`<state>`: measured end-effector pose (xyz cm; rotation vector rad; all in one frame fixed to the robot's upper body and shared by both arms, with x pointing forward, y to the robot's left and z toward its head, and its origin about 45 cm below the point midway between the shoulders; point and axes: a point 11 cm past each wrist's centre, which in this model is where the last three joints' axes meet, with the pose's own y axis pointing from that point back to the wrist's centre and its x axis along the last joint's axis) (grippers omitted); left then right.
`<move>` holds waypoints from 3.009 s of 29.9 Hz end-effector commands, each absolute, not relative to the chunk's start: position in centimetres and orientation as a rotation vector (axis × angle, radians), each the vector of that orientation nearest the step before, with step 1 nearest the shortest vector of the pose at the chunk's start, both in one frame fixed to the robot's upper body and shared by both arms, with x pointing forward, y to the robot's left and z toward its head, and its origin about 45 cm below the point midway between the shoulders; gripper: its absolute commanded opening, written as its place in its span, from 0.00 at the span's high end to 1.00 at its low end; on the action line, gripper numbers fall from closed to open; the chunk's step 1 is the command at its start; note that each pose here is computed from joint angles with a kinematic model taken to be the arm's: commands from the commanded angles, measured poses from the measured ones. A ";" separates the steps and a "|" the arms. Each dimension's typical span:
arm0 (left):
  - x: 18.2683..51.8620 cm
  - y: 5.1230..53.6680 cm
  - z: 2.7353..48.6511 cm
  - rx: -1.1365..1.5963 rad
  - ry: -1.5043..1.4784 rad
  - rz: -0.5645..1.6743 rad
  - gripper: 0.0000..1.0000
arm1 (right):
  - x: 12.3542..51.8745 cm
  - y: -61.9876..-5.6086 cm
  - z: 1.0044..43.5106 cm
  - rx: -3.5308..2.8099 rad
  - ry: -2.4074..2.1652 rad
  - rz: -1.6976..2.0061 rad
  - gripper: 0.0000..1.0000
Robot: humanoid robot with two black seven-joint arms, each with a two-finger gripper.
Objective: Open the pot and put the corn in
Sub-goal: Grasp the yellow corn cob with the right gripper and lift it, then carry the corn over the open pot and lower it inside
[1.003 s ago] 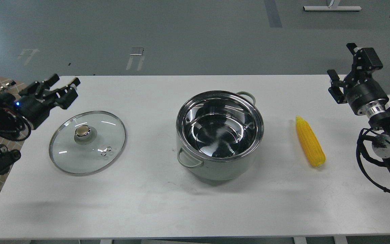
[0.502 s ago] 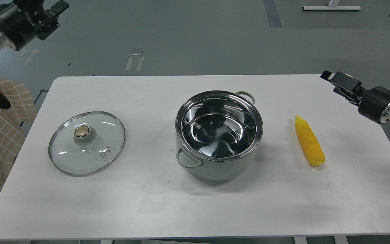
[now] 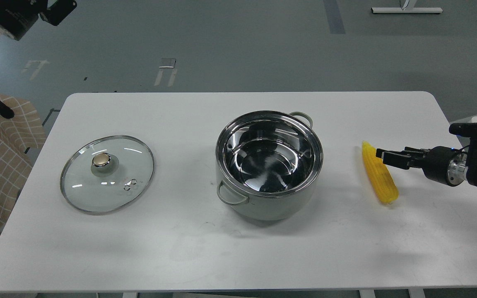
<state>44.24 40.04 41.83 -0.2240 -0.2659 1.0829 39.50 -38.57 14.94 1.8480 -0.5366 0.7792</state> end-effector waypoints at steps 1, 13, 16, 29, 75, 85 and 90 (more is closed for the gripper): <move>44.1 39.5 41.7 -0.226 -0.260 1.067 0.03 | 39.2 -38.0 13.6 1.846 -0.500 0.762 0.00; 44.0 39.2 42.4 -0.250 -0.270 1.057 0.03 | 38.7 -34.1 10.1 1.878 -0.411 0.759 0.73; 44.0 39.1 42.4 -0.252 -0.269 1.055 0.03 | 38.7 -34.4 10.3 1.870 -0.411 0.762 0.84; 44.1 39.0 42.4 -0.252 -0.268 1.054 0.03 | 44.9 -33.4 24.2 1.800 -0.494 1.103 0.97; 44.7 37.0 41.5 -0.280 -0.239 1.018 0.03 | 40.2 -13.6 21.7 1.988 0.104 1.286 0.32; 44.7 37.0 41.5 -0.280 -0.239 1.018 0.03 | 40.1 -13.4 21.7 1.992 0.106 1.289 0.07; 44.7 37.1 41.5 -0.280 -0.239 1.020 0.03 | 41.1 -13.0 23.3 2.007 0.039 1.319 0.04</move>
